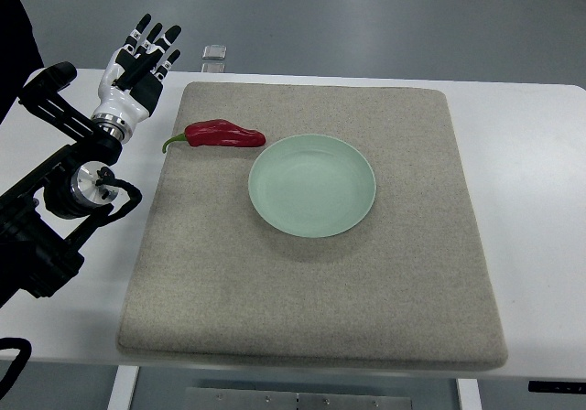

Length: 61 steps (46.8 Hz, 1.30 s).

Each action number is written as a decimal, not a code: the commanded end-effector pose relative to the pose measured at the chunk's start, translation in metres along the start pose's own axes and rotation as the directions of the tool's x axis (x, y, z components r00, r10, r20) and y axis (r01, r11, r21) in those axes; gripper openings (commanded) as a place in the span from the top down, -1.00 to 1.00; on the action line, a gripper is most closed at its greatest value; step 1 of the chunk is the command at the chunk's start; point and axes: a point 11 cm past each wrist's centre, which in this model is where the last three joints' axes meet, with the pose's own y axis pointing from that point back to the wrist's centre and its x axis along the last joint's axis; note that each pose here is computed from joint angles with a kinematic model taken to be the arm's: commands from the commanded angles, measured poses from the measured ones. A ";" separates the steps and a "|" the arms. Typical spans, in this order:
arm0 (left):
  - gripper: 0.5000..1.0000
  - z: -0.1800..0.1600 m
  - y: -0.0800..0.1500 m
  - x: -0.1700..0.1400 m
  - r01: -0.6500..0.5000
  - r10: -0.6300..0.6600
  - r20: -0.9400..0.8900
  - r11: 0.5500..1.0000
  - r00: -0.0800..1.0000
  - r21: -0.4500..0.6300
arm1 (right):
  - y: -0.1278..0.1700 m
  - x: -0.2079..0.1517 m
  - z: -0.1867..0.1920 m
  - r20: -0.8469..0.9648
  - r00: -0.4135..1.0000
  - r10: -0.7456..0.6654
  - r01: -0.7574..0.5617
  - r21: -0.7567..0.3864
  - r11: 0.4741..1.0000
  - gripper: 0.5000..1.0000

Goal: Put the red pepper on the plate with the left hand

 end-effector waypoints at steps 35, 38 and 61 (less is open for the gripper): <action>-0.99 -0.001 -0.002 0.017 -0.042 0.042 0.027 0.999 0.999 0.003 | 0.000 0.000 0.000 0.000 1.000 0.000 0.000 0.000 1.000 -0.73; -0.98 -0.001 -0.002 0.017 -0.041 0.041 0.031 0.999 0.999 0.004 | 0.000 0.000 0.000 0.000 1.000 0.000 0.000 0.000 1.000 -0.73; -0.94 0.001 -0.004 0.012 -0.016 0.017 0.085 1.000 0.996 -0.006 | 0.000 0.000 0.000 0.000 1.000 0.000 0.000 0.000 1.000 -0.73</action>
